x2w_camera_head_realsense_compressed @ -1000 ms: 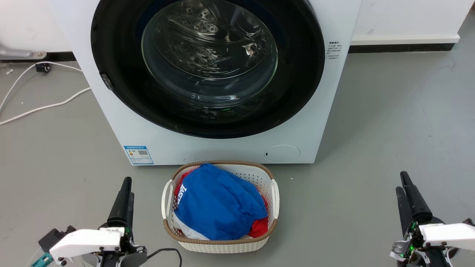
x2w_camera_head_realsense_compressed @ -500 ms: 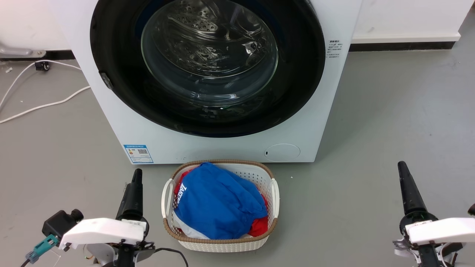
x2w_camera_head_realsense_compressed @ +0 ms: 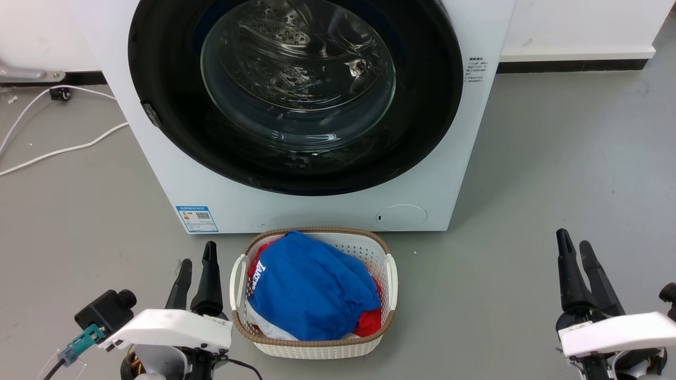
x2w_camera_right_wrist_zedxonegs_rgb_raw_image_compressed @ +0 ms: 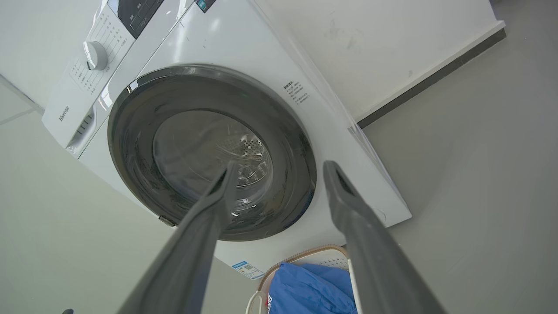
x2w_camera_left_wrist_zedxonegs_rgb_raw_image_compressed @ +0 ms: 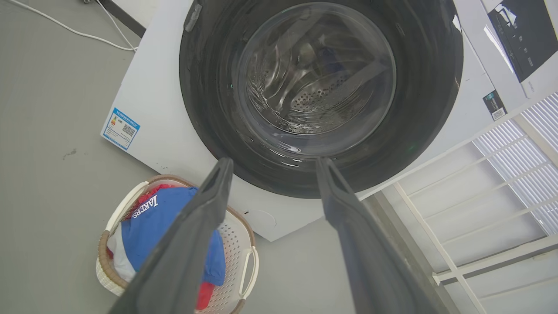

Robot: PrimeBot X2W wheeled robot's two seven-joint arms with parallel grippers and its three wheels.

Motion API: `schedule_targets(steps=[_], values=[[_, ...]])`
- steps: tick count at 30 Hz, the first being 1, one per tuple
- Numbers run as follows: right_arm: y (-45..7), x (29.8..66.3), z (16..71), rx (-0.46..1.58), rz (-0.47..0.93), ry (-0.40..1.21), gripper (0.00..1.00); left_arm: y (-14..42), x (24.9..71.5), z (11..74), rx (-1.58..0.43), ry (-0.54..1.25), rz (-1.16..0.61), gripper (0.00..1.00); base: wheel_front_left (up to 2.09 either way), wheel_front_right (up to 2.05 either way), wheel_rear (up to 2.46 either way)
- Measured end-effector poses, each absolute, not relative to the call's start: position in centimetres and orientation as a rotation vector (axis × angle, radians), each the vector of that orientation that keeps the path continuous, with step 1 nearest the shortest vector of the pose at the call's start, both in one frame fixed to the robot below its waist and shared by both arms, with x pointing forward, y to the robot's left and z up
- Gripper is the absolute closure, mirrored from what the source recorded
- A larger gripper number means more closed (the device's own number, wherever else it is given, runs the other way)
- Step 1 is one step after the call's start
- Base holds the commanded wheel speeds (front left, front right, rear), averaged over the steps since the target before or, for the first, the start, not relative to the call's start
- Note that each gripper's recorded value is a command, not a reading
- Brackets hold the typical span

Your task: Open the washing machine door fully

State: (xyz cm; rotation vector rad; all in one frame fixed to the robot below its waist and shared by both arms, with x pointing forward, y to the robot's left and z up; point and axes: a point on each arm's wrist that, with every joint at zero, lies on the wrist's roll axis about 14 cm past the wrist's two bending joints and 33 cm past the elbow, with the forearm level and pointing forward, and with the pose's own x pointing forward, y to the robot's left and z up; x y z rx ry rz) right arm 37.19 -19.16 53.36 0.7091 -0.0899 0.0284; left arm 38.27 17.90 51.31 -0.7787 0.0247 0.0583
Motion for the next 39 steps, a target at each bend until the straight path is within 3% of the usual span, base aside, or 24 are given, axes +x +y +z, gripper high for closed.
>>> schedule_targets(steps=[39], values=[[-18.3,35.8,55.8,0.323,0.061,-0.206,0.00,16.0,37.5,54.0,-0.302,-0.105,0.014,0.00,0.00,0.00,0.00]])
